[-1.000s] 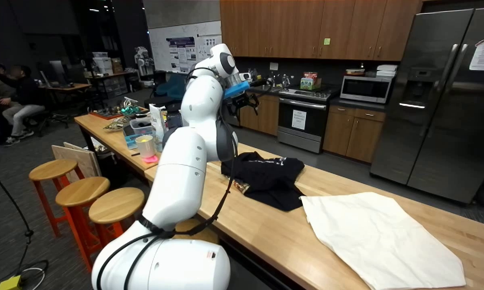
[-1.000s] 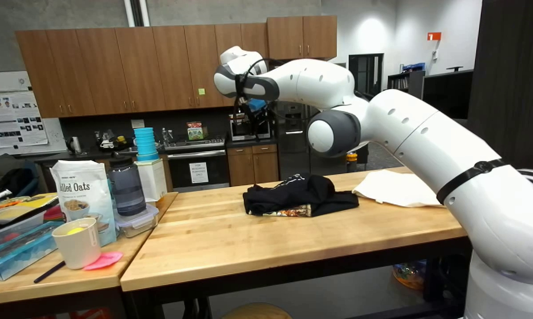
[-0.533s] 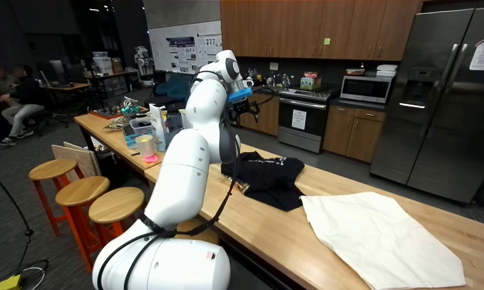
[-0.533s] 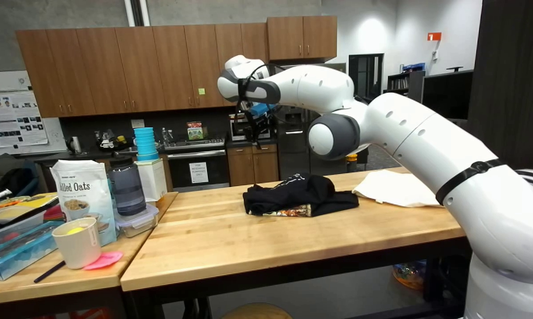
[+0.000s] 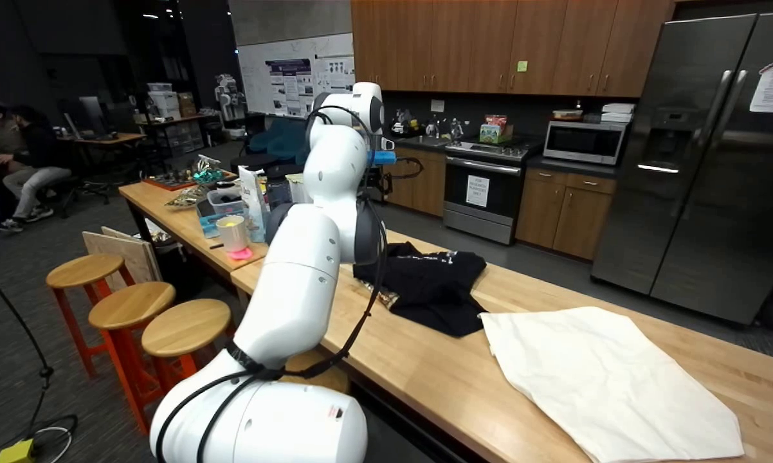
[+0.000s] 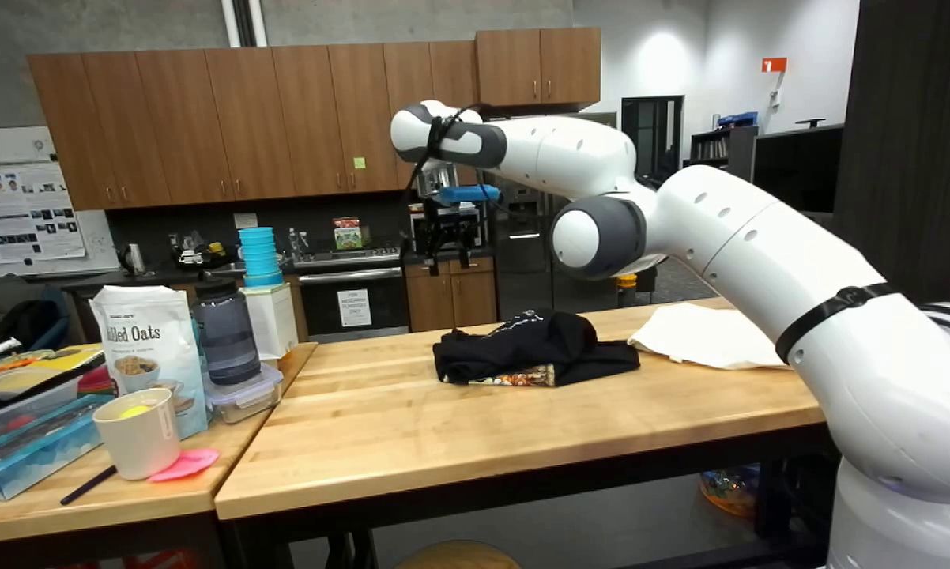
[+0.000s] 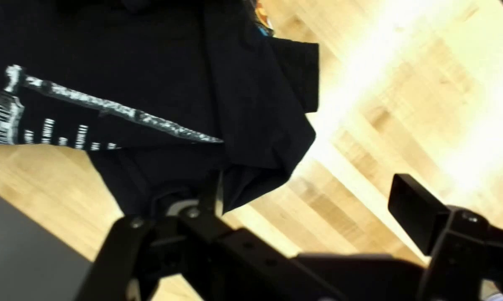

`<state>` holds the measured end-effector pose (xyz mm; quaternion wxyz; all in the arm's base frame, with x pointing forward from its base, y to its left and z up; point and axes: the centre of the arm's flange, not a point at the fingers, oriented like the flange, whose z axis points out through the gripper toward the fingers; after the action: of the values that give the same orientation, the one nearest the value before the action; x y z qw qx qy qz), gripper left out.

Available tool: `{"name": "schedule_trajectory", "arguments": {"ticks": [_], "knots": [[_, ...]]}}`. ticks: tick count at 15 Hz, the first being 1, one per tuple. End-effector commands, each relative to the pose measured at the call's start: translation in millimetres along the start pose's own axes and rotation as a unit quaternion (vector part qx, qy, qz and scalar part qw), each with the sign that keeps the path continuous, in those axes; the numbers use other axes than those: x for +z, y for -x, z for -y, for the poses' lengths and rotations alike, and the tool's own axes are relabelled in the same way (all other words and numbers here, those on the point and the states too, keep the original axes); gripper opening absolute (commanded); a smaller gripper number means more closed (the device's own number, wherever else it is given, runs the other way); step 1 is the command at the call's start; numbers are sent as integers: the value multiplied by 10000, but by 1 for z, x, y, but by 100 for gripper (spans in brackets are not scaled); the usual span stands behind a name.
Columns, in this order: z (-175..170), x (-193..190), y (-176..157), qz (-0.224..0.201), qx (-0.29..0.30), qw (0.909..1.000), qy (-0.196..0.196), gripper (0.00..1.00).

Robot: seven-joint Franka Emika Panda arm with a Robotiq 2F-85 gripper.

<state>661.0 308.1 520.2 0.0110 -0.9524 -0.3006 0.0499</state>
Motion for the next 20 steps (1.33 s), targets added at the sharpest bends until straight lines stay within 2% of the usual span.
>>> {"name": "schedule_trajectory", "arguments": {"ticks": [1, 4, 9, 14, 17, 20], "knots": [[9, 20, 57, 43, -482, 9950, -877, 100], [11, 23, 61, 271, -688, 9879, -1360, 100], [5, 32, 69, 765, -795, 9798, -1670, 100], [12, 37, 86, 1293, -976, 9723, -1684, 100], [30, 28, 99, 1383, -1249, 9677, -1698, 100], [47, 16, 110, 1385, -1395, 9679, -1568, 100]]}}
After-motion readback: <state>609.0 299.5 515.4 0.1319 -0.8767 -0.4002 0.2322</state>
